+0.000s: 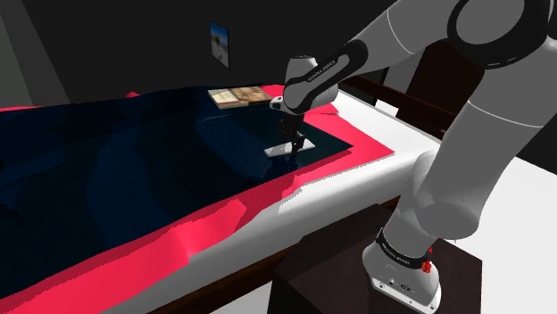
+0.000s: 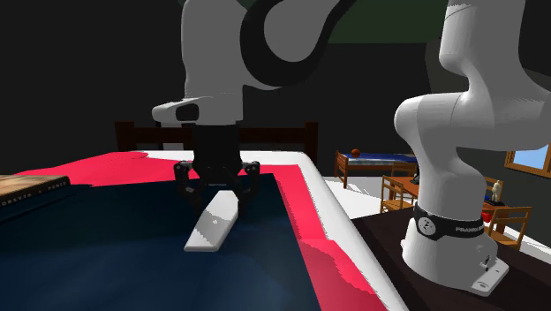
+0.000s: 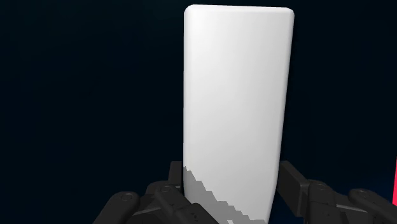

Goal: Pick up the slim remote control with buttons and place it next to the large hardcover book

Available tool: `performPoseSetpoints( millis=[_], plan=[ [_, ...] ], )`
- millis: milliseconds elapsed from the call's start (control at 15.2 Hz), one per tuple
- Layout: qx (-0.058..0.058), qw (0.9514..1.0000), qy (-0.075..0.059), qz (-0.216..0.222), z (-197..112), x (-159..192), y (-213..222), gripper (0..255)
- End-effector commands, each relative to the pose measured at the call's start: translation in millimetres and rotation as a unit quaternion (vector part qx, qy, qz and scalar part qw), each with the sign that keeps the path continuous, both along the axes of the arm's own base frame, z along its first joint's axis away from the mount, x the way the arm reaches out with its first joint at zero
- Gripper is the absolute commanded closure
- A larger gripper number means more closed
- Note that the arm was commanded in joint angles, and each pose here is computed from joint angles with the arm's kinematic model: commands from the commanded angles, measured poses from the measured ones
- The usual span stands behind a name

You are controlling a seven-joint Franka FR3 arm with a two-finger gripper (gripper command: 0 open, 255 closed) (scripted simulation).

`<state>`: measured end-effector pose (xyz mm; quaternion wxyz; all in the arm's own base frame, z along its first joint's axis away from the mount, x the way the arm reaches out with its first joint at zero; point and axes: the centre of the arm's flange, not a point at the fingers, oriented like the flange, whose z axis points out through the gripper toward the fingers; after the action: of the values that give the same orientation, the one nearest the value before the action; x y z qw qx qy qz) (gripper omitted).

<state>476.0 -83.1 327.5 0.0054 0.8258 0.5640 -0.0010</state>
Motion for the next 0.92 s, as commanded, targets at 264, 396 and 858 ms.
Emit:
performPoseSetpoints(
  millis=[264,396,858],
  plan=[
    [0.0,1.0,0.0,0.0,10,0,0,255],
    [0.0,1.0,0.0,0.0,21,0,0,255],
    [0.0,1.0,0.0,0.0,58,0,0,255]
  ],
)
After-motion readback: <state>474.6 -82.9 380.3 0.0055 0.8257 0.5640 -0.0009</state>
